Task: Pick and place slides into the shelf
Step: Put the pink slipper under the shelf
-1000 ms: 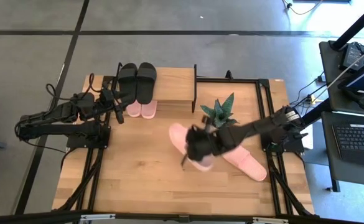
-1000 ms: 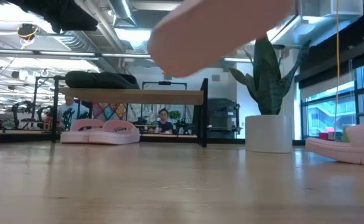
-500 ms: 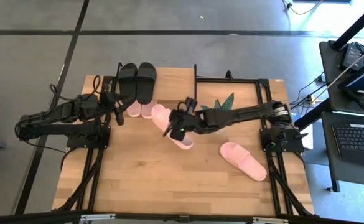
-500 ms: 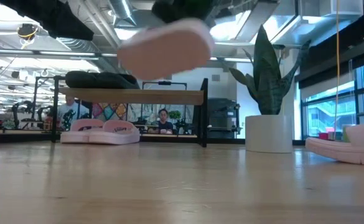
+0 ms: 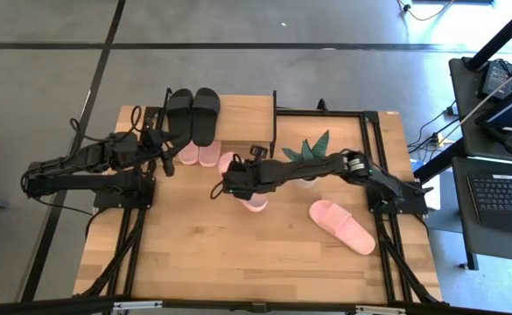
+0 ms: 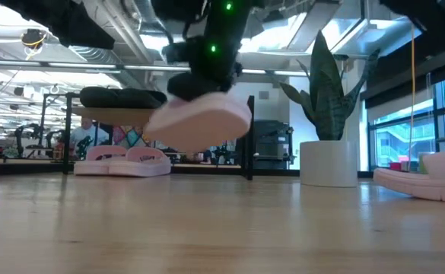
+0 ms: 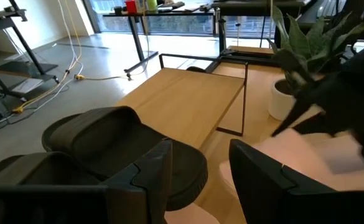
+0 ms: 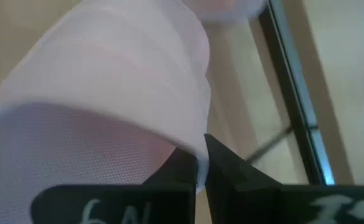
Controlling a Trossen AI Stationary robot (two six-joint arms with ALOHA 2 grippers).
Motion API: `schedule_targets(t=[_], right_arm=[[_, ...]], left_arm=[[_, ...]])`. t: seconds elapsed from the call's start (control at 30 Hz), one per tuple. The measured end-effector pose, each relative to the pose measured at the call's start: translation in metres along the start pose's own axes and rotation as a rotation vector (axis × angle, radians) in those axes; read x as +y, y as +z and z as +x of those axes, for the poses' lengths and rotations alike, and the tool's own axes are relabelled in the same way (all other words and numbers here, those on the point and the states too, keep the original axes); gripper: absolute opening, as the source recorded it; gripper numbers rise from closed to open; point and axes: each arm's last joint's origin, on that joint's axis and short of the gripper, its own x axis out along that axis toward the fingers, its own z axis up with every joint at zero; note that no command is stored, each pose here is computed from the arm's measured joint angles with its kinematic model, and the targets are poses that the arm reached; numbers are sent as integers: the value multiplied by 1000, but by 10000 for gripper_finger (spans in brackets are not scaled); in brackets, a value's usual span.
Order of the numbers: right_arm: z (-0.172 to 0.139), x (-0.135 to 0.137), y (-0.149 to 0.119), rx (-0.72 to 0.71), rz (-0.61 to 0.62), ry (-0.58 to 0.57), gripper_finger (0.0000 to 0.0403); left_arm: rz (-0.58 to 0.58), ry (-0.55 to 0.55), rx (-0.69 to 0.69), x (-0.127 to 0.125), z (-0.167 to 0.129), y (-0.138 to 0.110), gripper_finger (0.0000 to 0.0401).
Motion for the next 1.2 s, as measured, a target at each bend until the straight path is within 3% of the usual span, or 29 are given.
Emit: schedule_targets(t=[0.17, 0.63, 0.87, 1.2], right_arm=[[15, -2, 4, 57, 78, -25, 13], [44, 12, -2, 118, 138, -26, 13], [56, 5, -3, 134, 246, -50, 13], [63, -3, 1, 123, 280, -54, 29]], left_arm=[[-17, 0, -1, 0, 0, 0, 151], [-17, 0, 0, 0, 0, 0, 151], [-16, 0, 0, 0, 0, 0, 151], [-15, -1, 1, 0, 0, 0, 151]])
